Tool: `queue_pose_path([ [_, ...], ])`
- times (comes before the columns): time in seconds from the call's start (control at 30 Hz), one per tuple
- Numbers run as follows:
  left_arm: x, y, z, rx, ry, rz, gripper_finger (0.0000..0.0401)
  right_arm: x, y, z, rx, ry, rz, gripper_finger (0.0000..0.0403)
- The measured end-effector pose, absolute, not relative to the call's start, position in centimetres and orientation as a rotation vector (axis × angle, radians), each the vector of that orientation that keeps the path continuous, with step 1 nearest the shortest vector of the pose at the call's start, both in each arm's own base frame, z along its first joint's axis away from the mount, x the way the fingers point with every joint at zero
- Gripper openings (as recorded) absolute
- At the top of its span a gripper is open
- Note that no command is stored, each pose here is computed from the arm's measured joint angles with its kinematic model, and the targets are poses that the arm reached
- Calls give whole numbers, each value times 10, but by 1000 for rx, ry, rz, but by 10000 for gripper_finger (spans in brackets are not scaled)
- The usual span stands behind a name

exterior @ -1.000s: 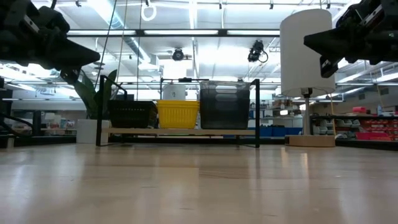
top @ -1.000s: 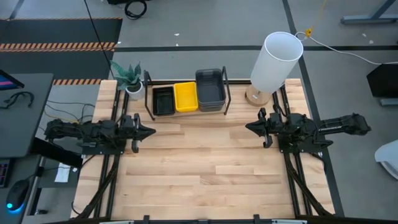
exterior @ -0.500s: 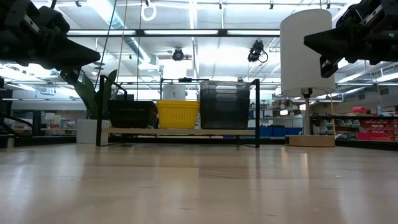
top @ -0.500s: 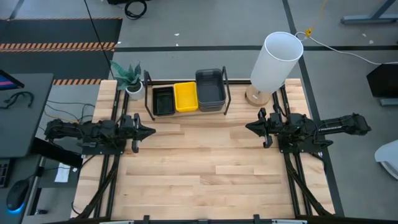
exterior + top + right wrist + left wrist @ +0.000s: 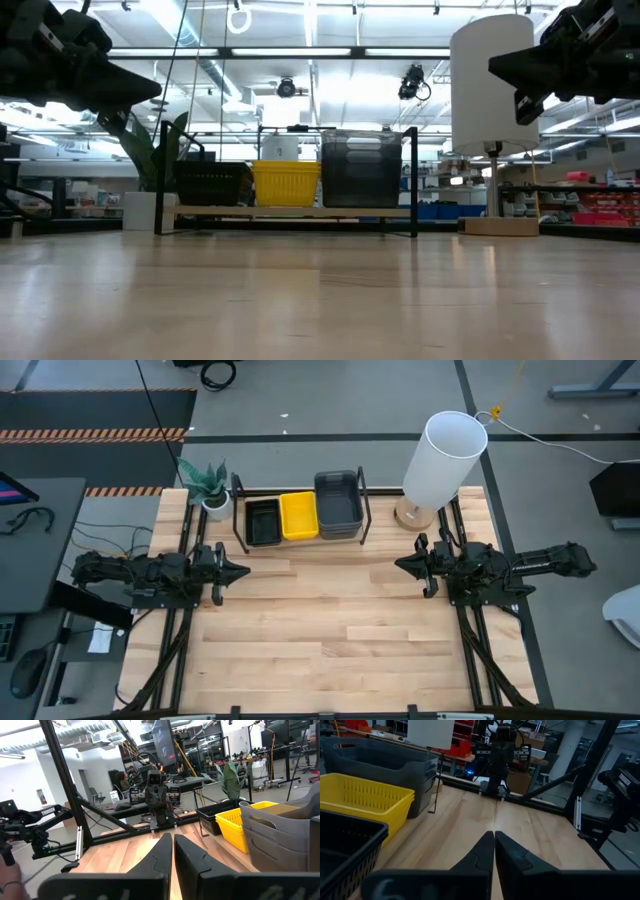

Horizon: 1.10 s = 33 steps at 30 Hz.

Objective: Stack baskets on shelf by color
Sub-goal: Return to Home Position

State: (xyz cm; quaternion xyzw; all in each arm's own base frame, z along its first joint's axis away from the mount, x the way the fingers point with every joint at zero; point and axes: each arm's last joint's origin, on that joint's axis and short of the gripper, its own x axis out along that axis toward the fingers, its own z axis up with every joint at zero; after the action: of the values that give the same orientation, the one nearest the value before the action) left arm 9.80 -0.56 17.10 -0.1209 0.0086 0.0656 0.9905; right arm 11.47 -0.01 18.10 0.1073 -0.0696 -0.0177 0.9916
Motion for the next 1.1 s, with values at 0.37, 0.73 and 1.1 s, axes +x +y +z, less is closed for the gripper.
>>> queue_pose_path([
  [0.37, 98, -6, 171, -244, 16, 131, 34, 115, 0, 181, 215, -140, -36, 25],
  [0.73, 98, -6, 171, -243, 15, 131, 26, 115, 0, 181, 214, -139, -36, 25],
  [1.1, 98, -6, 171, -243, 15, 131, 31, 115, 0, 181, 214, -139, -36, 26],
])
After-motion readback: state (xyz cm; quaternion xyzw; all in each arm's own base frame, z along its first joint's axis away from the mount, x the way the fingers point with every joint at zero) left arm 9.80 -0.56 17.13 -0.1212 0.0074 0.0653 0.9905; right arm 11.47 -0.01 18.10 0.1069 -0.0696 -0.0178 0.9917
